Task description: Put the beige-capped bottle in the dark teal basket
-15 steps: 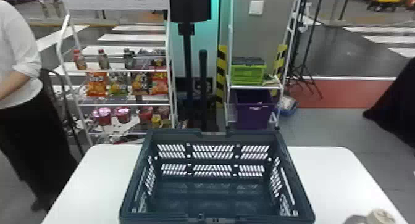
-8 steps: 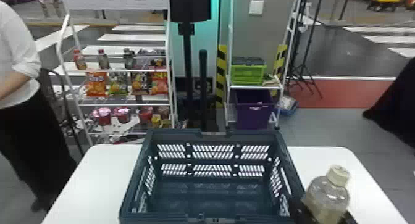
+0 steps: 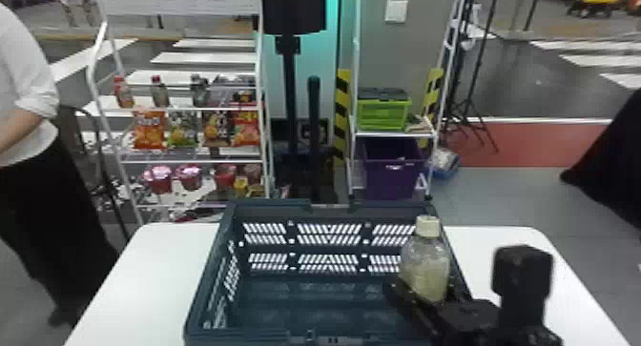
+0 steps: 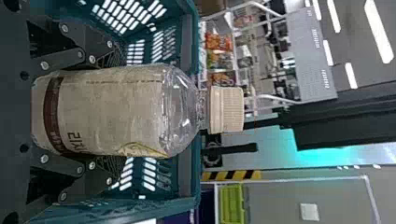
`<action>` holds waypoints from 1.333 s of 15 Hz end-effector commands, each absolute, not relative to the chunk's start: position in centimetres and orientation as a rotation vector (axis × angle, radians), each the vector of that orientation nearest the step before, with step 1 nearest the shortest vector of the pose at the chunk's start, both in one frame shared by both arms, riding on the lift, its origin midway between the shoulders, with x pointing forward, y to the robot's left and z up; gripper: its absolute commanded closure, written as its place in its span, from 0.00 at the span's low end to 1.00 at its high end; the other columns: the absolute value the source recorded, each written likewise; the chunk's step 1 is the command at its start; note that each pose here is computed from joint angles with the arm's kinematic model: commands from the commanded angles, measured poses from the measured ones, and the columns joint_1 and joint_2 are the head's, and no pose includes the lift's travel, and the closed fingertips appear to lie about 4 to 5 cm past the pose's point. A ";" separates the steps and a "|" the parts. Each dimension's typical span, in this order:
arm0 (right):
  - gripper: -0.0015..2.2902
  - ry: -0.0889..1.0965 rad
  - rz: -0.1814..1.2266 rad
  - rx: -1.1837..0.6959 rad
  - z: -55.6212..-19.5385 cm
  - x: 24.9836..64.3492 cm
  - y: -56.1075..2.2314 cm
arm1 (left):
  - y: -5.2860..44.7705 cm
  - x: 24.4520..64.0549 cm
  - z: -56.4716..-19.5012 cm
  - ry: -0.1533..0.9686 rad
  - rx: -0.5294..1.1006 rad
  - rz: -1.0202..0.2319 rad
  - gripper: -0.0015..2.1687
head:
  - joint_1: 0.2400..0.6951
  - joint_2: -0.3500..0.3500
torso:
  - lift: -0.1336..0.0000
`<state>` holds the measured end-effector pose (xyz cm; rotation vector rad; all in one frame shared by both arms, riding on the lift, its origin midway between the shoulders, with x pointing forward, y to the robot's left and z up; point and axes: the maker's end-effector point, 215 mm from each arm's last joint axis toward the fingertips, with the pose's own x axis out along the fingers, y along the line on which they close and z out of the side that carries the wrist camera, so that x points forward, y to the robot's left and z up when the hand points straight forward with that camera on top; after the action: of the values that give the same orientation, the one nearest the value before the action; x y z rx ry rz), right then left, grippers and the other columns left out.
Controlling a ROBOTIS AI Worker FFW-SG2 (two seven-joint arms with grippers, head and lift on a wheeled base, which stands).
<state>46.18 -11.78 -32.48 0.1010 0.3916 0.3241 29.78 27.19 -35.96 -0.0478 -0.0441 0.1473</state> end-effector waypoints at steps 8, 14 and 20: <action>1.00 0.734 0.388 -0.036 -36.9 49.7 -6.5 | 27.3 29.8 -36.4 -0.036 -0.043 0.146 0.07 | 0.57 0.50 | 1.00; 1.00 0.860 0.401 -0.076 -40.6 51.3 -5.3 | 27.3 29.7 -36.7 -0.031 -0.043 0.146 0.07 | 0.57 0.50 | 1.00; 1.00 0.956 0.402 -0.088 -43.6 51.8 -5.4 | 27.8 29.7 -36.8 -0.032 -0.043 0.154 0.07 | 0.57 0.50 | 1.00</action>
<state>51.69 -5.40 -43.04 -0.0884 0.9398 0.4035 29.65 27.72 -36.78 -0.0417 -0.0314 0.1526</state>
